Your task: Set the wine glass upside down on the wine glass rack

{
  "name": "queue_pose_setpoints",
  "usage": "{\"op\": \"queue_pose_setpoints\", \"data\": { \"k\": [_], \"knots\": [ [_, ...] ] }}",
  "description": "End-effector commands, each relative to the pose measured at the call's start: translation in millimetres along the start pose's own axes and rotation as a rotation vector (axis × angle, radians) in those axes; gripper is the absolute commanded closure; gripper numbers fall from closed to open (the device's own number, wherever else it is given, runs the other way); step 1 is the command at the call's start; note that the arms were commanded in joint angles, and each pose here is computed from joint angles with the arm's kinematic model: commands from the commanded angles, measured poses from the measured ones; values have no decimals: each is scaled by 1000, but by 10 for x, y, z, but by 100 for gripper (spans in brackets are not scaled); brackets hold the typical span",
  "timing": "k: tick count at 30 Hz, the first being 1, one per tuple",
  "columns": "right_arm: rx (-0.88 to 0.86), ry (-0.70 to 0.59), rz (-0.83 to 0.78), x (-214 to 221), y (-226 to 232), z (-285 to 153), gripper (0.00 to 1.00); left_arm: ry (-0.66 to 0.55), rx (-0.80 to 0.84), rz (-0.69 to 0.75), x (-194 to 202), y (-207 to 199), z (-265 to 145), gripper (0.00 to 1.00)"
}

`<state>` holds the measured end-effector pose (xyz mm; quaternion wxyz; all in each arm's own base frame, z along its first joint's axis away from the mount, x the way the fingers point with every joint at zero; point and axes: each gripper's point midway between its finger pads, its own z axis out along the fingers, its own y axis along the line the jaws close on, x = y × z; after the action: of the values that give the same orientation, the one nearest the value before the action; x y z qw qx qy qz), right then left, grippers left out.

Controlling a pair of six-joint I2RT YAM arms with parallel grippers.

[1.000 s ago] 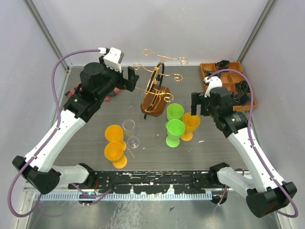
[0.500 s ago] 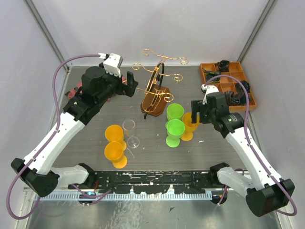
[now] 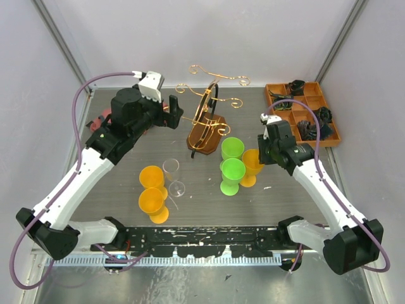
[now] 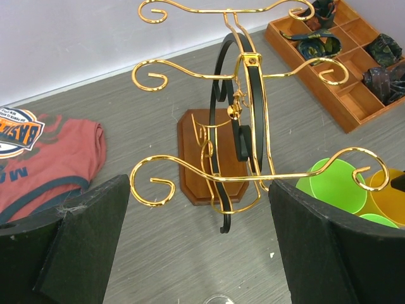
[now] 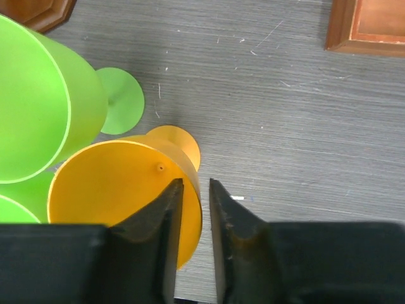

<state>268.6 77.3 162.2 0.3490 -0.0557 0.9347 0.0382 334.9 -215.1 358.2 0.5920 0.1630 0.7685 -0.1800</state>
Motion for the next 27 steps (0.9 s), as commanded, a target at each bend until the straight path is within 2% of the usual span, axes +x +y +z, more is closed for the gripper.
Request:
{"op": "queue_pose_setpoints", "data": {
  "k": [1,3,8,13,16,22,24,27],
  "knots": [
    [-3,-40,9,-109,8,-2,85,-36,-7,-9,-193,-8,-45,2],
    [24,-62,6,-184,-43,-75,99,-42,-5,-11,-235,-14,-56,2],
    [188,-181,-16,-650,-342,-532,99,-66,-9,-62,-402,-35,-85,2],
    [447,-265,-34,-1110,-769,-1020,99,-111,7,-306,-659,-144,-167,2],
    [522,-368,-21,-1466,-877,-1329,99,-149,-5,-421,-806,-146,-211,2],
    [326,-821,-5,-2284,-579,-2046,99,-208,69,-553,-965,-278,-204,2],
    [204,-932,-30,-2476,-369,-2236,99,-202,107,-587,-974,-351,-182,2],
    [44,-1065,-87,-2699,-67,-2449,99,-207,189,-718,-1018,-495,-151,2]
  ]
}}
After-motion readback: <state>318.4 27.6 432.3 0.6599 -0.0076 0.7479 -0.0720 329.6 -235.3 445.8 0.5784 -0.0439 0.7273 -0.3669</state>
